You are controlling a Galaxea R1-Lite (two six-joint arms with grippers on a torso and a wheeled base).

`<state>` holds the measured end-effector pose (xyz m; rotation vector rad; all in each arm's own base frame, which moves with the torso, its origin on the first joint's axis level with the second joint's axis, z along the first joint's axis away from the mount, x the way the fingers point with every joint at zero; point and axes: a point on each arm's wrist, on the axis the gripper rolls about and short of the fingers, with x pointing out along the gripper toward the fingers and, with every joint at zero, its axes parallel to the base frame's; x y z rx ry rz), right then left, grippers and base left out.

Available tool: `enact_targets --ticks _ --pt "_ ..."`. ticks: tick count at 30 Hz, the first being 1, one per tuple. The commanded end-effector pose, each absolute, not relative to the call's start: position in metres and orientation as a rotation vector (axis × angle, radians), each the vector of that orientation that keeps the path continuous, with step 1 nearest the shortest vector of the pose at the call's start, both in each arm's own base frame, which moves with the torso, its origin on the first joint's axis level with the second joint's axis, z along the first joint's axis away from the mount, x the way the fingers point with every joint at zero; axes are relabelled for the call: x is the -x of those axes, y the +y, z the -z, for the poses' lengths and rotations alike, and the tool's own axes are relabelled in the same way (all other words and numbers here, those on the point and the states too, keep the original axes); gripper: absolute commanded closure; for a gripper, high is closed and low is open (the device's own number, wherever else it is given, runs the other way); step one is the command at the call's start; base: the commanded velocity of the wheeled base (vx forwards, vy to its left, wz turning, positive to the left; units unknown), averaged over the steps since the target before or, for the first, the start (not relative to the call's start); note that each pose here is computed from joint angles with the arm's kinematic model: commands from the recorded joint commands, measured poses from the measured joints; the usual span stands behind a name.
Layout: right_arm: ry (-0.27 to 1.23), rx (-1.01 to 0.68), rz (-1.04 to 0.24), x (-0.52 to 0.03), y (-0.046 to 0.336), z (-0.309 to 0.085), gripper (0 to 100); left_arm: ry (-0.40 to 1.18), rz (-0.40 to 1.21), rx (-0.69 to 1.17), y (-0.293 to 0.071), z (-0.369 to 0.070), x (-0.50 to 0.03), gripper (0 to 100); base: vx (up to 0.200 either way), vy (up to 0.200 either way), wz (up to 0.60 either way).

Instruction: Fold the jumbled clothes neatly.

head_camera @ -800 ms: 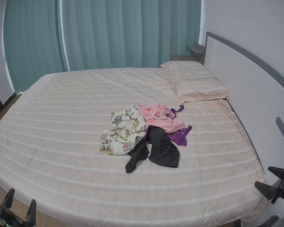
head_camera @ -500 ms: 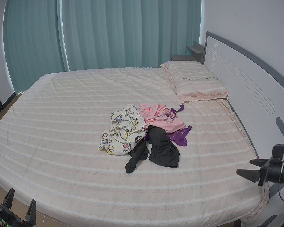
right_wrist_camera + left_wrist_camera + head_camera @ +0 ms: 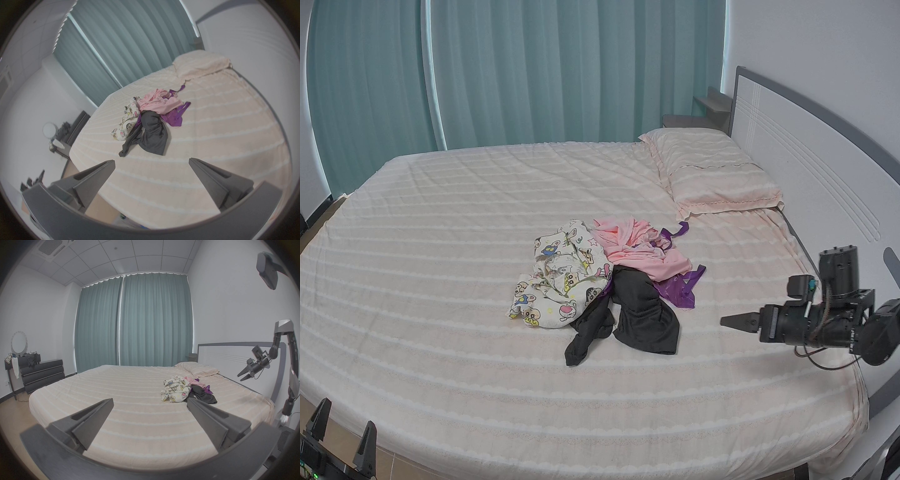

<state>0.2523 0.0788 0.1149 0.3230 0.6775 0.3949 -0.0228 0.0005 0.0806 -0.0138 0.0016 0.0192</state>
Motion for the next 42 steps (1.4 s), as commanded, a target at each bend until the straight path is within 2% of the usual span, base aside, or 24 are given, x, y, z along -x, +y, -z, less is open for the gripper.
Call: enact_targets --ticks 1,5,17,28,42 --pt "0.750 -0.426 -0.345 -0.302 0.125 -0.076 0 0.000 -0.018 0.012 0.000 -0.076 0.023 0 0.000 0.000 0.00" --pt "0.720 -0.437 -0.265 -0.323 0.136 -0.058 0 0.000 -0.018 0.012 0.000 -0.076 0.023 0 0.000 0.000 0.00" --pt "0.735 -0.405 -0.200 -0.363 0.158 -0.012 0 0.000 -0.018 0.012 0.000 -0.076 0.023 0 0.000 0.000 0.00" --pt "0.734 -0.377 -0.191 -0.382 0.182 0.021 0 0.000 -0.018 0.012 0.000 -0.076 0.023 0 0.000 0.000 0.00" --pt "0.707 -0.356 -0.223 -0.394 0.216 0.042 0 0.000 -0.020 0.012 0.001 -0.076 0.023 0 0.000 0.000 0.00"
